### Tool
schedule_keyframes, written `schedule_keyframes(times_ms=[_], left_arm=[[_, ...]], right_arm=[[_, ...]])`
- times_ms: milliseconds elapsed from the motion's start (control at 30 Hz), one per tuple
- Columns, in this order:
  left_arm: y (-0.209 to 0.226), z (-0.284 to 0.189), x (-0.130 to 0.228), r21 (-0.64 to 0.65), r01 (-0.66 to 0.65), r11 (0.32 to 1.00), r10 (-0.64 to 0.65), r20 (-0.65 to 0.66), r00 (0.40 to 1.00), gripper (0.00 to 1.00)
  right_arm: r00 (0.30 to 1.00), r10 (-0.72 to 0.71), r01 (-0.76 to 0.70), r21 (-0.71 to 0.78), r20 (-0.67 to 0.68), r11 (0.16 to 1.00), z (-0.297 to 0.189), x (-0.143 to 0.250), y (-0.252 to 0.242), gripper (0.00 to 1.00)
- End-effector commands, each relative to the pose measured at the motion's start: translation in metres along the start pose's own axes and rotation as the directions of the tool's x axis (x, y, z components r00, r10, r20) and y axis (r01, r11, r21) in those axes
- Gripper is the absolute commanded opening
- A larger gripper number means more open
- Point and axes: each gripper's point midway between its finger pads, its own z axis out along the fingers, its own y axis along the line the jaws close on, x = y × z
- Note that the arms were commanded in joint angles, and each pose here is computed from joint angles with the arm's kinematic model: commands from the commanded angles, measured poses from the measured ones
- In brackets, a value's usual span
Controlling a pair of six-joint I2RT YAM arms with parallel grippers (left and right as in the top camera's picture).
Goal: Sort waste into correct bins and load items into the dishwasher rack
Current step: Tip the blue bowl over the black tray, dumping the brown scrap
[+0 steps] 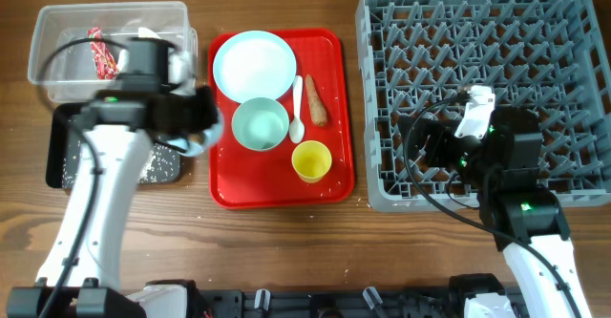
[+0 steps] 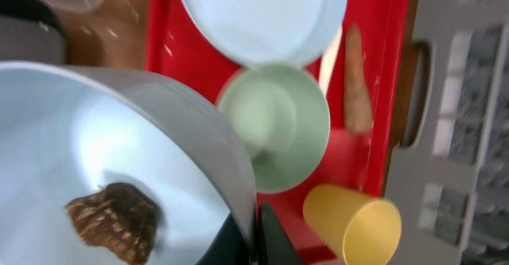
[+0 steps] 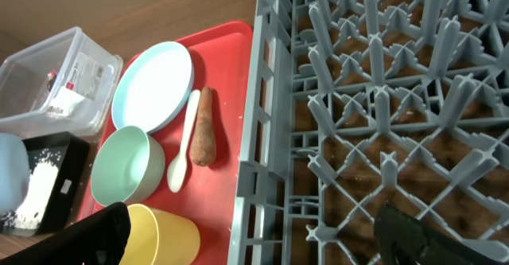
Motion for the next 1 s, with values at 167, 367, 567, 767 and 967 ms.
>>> schedule_keyframes(times_ms=[167, 367, 567, 767, 967], left_arm=[[0.061, -0.025, -0.048, 0.354, 0.112, 0.928, -0.147, 0.073, 0.986, 0.04], [0.103, -0.022, -0.054, 0.619, 0.201, 0.76, -0.288, 0.043, 0.957, 0.04], [0.124, -0.013, -0.053, 0.751, 0.294, 0.591, -0.405, -0.039, 0.914, 0.04], [0.12, -0.028, -0.06, 0.83, 0.252, 0.498, -0.419, -0.024, 0.907, 0.04], [0.12, -0.042, -0.064, 0.866, 0.282, 0.414, -0.467, -0.064, 0.882, 0.04]], right_arm=[[1.0, 0.0, 0.0, -0.023, 0.018, 1.0, -0.003, -0.008, 0.007, 1.0], [1.0, -0.004, 0.005, -0.026, 0.028, 1.0, -0.003, -0.01, 0.007, 1.0], [1.0, -0.008, 0.009, -0.026, 0.028, 1.0, -0.003, -0.011, 0.008, 1.0], [1.0, 0.0, 0.001, -0.027, 0.028, 1.0, -0.003, -0.011, 0.008, 1.0], [1.0, -0.001, 0.002, -0.026, 0.028, 1.0, -0.003, -0.011, 0.008, 1.0]])
